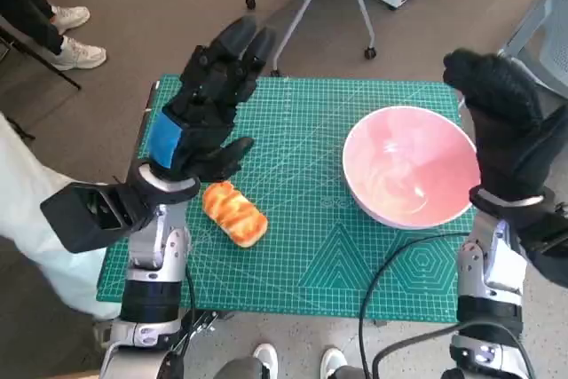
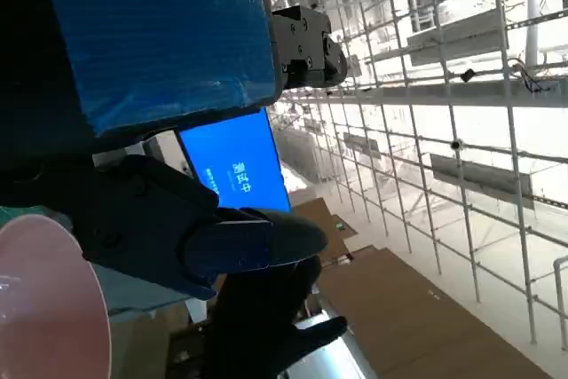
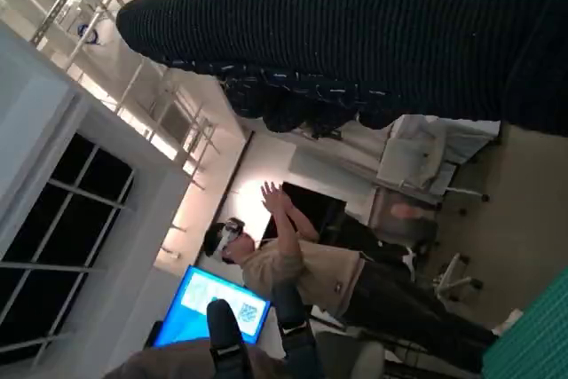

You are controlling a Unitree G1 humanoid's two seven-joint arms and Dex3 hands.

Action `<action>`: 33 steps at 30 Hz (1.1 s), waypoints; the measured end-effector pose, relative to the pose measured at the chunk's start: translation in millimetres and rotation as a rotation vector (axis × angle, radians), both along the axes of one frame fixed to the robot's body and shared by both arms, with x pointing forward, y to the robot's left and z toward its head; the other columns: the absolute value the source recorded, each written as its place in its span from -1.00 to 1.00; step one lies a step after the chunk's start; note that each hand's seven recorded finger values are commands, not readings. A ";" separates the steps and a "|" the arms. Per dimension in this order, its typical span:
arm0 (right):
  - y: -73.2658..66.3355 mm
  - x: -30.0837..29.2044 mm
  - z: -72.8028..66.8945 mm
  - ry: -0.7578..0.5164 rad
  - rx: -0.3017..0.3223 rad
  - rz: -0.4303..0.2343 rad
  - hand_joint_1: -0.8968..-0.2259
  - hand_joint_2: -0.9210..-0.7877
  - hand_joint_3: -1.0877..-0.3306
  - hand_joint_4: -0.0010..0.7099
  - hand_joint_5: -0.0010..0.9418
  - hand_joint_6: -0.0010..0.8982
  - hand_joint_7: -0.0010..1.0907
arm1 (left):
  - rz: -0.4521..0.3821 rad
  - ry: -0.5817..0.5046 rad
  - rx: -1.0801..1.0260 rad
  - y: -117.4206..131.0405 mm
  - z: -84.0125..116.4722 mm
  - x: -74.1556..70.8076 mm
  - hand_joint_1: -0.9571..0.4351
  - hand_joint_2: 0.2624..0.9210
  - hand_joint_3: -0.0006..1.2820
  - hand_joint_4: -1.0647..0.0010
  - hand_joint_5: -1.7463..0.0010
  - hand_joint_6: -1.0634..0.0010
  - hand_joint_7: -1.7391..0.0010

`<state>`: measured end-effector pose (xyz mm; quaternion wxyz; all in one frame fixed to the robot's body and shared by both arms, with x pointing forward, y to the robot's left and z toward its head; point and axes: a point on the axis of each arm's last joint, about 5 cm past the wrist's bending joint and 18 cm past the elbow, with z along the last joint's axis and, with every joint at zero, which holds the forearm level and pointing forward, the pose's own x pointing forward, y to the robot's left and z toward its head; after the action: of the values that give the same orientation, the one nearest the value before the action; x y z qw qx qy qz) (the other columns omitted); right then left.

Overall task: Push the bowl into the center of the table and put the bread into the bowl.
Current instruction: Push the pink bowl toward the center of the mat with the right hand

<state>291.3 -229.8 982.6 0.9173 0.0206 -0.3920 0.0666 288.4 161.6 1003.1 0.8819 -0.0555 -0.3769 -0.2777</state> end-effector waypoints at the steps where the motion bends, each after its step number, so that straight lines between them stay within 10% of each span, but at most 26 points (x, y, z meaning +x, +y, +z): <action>1: -5.6 0.3 -1.9 0.016 0.011 -0.032 -0.25 -1.00 -0.24 -0.46 -1.00 -0.79 -0.28 | 0.001 0.001 0.000 0.2 -0.2 -0.1 -0.47 1.00 -0.29 0.88 0.99 1.00 0.55; 14: -58.4 0.7 -34.4 0.295 0.240 -0.330 -0.09 -1.00 -0.40 -0.83 -1.00 -0.89 -0.39 | 0.027 0.007 -0.008 4.4 -0.6 -0.5 -0.50 1.00 -0.28 0.87 0.99 1.00 0.54; 33: -44.0 -3.4 -82.8 0.694 0.373 -0.329 0.01 -1.00 -0.55 -0.74 -0.98 -0.70 -0.57 | 0.040 0.005 -0.004 5.5 -2.0 -0.7 -0.50 1.00 -0.25 0.87 0.99 1.00 0.54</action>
<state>287.8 -273.8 899.8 0.9738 0.1446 -0.0635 -0.1635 287.8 167.1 1001.1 0.8881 -0.0505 -0.3765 -0.2590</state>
